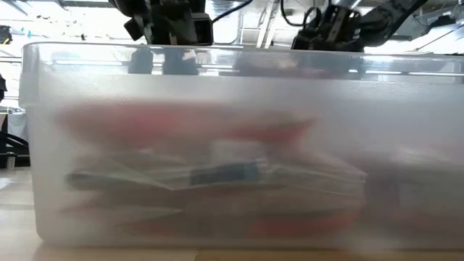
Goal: Sort popcorn bags into baskets
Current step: Put the red popcorn bag into the transparent bin
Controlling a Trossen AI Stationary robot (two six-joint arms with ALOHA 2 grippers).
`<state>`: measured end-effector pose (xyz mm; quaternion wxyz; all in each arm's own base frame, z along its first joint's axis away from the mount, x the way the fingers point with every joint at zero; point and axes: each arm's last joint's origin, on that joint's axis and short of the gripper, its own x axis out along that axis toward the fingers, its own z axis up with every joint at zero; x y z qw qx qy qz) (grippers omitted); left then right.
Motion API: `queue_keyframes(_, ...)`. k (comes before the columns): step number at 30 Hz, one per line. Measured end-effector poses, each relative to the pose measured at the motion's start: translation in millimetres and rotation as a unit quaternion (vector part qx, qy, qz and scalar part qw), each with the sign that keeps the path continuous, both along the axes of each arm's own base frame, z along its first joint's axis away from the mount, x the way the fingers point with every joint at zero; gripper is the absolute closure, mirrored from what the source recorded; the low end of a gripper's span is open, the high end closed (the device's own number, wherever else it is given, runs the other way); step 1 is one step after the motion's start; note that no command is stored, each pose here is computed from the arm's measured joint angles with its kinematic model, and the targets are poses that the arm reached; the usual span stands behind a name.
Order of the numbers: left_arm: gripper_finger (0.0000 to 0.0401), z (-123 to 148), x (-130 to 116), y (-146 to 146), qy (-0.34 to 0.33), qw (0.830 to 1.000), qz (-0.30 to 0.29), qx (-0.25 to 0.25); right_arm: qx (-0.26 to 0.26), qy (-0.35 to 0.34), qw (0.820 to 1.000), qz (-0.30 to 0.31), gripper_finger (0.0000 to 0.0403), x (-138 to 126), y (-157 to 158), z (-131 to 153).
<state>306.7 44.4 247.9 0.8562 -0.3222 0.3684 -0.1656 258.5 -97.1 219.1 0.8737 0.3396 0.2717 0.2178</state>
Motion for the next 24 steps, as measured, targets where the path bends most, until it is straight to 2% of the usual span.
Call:
queue_keyframes(5, 0.0189, 4.9, -3.2, -21.0, 0.005, 0.999, -0.035, -0.018, -0.011, 0.024, 0.998, 0.048, 0.0385, 0.5, 32.3, 2.1)
queue_keyframes(9, 0.0191, 6.9, -2.9, -29.3, 0.001, 0.999, -0.033, 0.001, -0.017, 0.042, 0.994, 0.097, 0.0385, 5.3, 63.0, -1.5)
queue_keyframes(13, 0.0191, 6.7, -2.4, -32.0, 0.001, 1.000, -0.028, 0.011, -0.043, 0.065, 0.991, 0.113, 0.0381, 11.1, 85.3, -10.1)
queue_keyframes(24, 0.0192, 6.2, -2.5, -31.4, -0.003, 0.999, -0.030, 0.023, -0.063, 0.109, 0.973, 0.191, 0.0378, 26.8, 129.8, -37.2)
